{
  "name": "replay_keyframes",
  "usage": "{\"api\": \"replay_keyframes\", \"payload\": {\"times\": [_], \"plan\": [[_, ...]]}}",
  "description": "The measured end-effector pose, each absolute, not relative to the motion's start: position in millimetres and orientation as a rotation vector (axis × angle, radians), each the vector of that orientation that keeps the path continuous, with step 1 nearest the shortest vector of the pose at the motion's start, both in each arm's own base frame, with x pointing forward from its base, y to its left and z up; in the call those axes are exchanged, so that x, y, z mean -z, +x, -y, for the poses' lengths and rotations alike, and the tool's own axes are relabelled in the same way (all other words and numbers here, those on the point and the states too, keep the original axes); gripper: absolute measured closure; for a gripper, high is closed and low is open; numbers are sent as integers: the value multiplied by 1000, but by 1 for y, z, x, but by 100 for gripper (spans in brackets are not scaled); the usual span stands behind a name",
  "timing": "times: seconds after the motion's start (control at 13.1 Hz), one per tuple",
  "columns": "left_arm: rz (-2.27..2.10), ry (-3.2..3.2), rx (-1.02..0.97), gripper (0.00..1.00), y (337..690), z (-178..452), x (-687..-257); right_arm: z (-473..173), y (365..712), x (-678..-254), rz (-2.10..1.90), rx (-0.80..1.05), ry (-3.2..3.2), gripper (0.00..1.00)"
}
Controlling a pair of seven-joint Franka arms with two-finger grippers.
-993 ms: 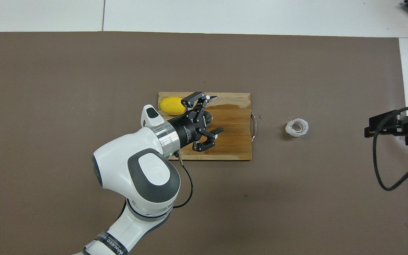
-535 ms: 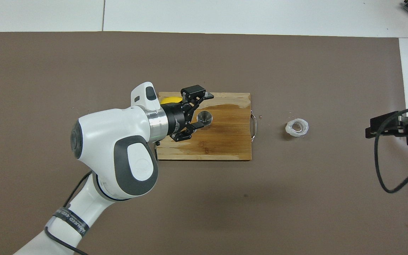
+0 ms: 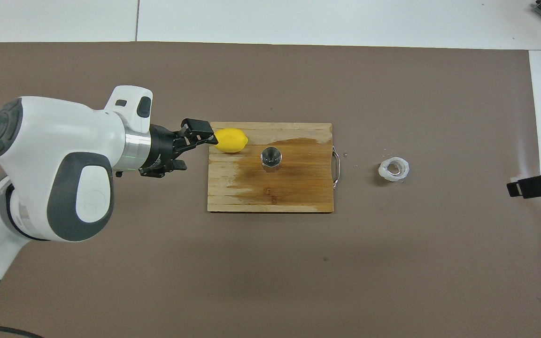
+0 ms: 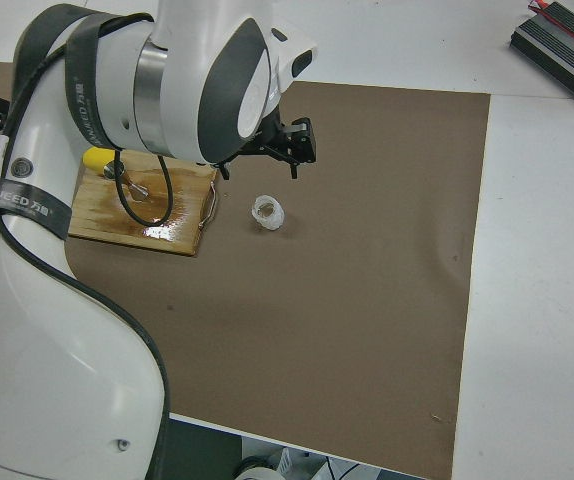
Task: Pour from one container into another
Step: 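Withdraw the left gripper while the right gripper moves toward the white cup, then grasp the small white cup with the right gripper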
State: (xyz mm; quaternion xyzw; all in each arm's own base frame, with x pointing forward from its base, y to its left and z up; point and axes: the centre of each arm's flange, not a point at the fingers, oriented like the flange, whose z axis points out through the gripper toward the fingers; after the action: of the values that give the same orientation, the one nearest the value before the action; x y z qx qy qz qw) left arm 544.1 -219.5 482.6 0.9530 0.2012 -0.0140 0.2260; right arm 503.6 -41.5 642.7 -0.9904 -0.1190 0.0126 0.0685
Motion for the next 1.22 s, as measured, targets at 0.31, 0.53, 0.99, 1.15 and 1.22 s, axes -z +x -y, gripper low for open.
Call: {"api": "replay_keyframes", "payload": {"times": [0.31,0.53,0.99,1.15,1.22], "plan": [[-254,2924,-11,0,534,149,-498,89,497,-618,857,79,-2786,0],[-100,3048,-58,0,534,106,-512,86,505,-590,1239,229,-2611,0],[107,3127,-64,0,541,38,-613,97,539,-478,1539,530,-2222,0],[125,3136,-49,0,545,40,-633,102,564,-416,1567,645,-2124,0],[138,3135,-39,0,548,41,-638,102,573,-388,1564,687,-2087,0]]}}
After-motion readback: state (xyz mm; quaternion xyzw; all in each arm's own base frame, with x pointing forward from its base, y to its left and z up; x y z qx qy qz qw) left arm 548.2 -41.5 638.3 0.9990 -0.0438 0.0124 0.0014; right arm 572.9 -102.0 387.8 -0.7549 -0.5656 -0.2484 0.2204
